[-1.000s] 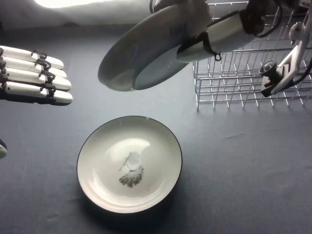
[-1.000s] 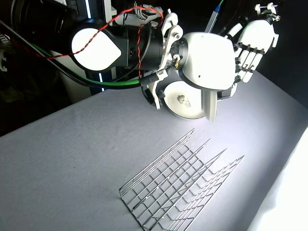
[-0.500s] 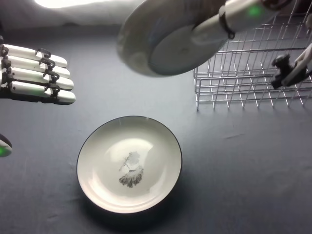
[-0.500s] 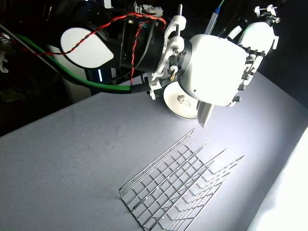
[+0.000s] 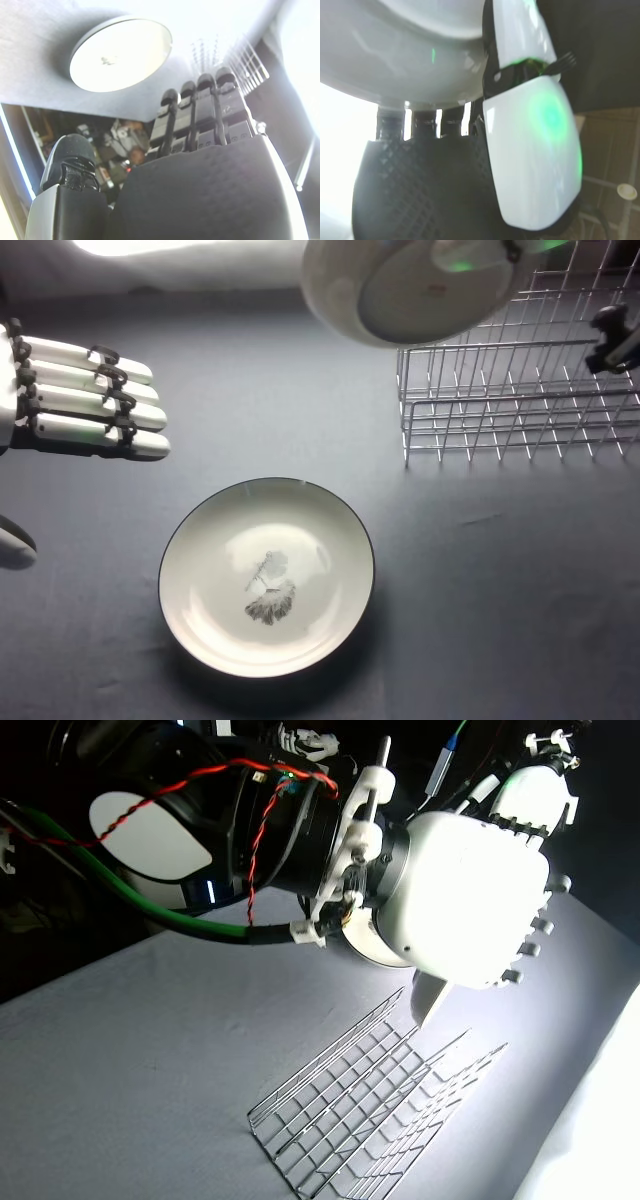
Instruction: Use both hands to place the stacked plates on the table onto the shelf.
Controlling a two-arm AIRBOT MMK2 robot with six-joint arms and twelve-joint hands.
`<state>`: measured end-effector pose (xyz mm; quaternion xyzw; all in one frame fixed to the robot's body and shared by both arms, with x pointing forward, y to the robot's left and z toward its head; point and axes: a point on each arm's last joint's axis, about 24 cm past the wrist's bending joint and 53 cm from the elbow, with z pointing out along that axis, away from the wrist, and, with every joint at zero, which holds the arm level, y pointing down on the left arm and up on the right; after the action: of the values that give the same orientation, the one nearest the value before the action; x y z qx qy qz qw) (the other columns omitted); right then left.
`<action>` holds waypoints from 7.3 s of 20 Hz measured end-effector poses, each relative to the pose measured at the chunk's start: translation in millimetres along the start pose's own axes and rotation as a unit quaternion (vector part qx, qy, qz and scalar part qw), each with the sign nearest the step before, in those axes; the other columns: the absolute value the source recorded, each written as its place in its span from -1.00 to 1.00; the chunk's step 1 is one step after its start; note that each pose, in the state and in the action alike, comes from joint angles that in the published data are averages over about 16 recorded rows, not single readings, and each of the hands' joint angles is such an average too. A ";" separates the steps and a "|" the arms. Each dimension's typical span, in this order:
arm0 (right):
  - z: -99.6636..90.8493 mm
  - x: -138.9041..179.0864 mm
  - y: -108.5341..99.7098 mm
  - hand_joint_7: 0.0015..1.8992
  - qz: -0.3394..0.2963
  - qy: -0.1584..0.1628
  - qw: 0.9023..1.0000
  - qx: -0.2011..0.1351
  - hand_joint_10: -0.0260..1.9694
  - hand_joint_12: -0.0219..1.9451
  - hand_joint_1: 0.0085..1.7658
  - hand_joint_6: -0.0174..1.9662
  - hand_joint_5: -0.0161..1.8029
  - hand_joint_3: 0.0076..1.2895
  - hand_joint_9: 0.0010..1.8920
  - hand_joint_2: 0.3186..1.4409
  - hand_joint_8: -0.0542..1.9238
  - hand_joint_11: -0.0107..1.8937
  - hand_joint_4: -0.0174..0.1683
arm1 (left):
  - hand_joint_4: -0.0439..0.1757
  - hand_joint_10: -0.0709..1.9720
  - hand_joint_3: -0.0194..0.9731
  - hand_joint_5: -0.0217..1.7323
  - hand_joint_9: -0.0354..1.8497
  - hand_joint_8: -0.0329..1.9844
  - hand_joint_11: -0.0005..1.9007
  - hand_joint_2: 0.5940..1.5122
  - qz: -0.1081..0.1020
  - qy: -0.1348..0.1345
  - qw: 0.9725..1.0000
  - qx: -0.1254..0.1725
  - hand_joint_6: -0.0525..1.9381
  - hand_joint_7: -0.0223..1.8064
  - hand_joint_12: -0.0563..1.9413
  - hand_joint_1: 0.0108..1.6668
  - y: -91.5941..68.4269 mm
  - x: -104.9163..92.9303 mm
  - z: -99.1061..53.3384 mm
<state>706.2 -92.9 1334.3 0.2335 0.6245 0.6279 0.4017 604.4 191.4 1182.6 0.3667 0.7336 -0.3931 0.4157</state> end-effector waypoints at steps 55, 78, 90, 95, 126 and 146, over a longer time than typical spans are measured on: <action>-45.5 -67.2 -82.3 -0.29 -0.087 -0.059 0.993 0.059 -0.94 -0.06 0.16 -0.75 -0.30 -0.99 -0.25 0.31 -0.90 -0.55 -0.72 | -0.60 -0.95 -0.92 -0.88 -0.97 -0.95 -0.98 0.30 -0.080 0.097 0.991 -0.043 -0.94 -0.92 -0.93 -1.00 4.4 101.9 59.1; -47.8 98.7 -35.9 -0.98 -0.458 0.174 0.862 -0.131 -0.98 -0.95 0.00 -0.96 -0.96 -0.99 -0.99 -0.10 -0.93 -0.98 -0.79 | -0.67 -0.98 -0.92 -0.95 -0.99 -0.97 -0.97 0.32 -0.120 0.128 0.983 -0.060 -0.98 -0.97 -0.92 -0.99 9.4 139.5 53.1; -33.9 180.0 -85.1 -0.98 -0.448 0.254 0.850 -0.111 -0.98 -0.90 0.15 -0.97 -0.96 -0.99 -0.99 0.08 -0.93 -0.96 -0.83 | -0.68 -0.98 -0.92 -0.98 -0.99 -0.97 -0.97 0.31 -0.120 0.129 0.983 -0.060 -0.98 -0.98 -0.92 -0.99 9.2 140.1 53.5; -26.3 206.8 -103.6 -0.98 -0.440 0.276 0.848 -0.101 -0.98 -0.71 0.23 -0.97 -0.96 -0.99 -0.99 0.10 -0.93 -0.96 -0.83 | -0.68 -0.98 -0.92 -0.98 -0.99 -0.97 -0.97 0.30 -0.120 0.129 0.983 -0.059 -0.98 -0.98 -0.92 -0.99 9.2 140.2 53.7; 15.8 272.6 -139.4 -0.37 -0.425 0.311 0.845 -0.096 -0.79 0.25 0.77 -0.78 -0.35 -0.99 -0.35 0.29 -0.80 -0.56 -0.84 | -0.68 -0.98 -0.92 -0.98 -0.99 -0.97 -0.97 0.29 -0.121 0.128 0.983 -0.058 -0.98 -0.98 -0.92 -0.99 9.5 139.2 54.6; -1.1 226.5 -73.6 0.06 -0.380 0.260 0.878 -0.130 -0.22 0.45 0.71 -0.15 0.00 -0.99 0.08 0.08 -0.31 -0.03 -0.79 | -0.58 -0.93 -0.93 -0.92 -0.94 -0.95 -0.98 0.29 -0.083 0.037 0.994 -0.062 -0.94 -0.93 -0.94 -0.99 7.5 44.8 26.5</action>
<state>592.3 79.2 1215.4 -0.2480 0.6598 0.5409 0.4590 602.1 180.7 1131.1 0.2926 0.7994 -0.3662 0.3757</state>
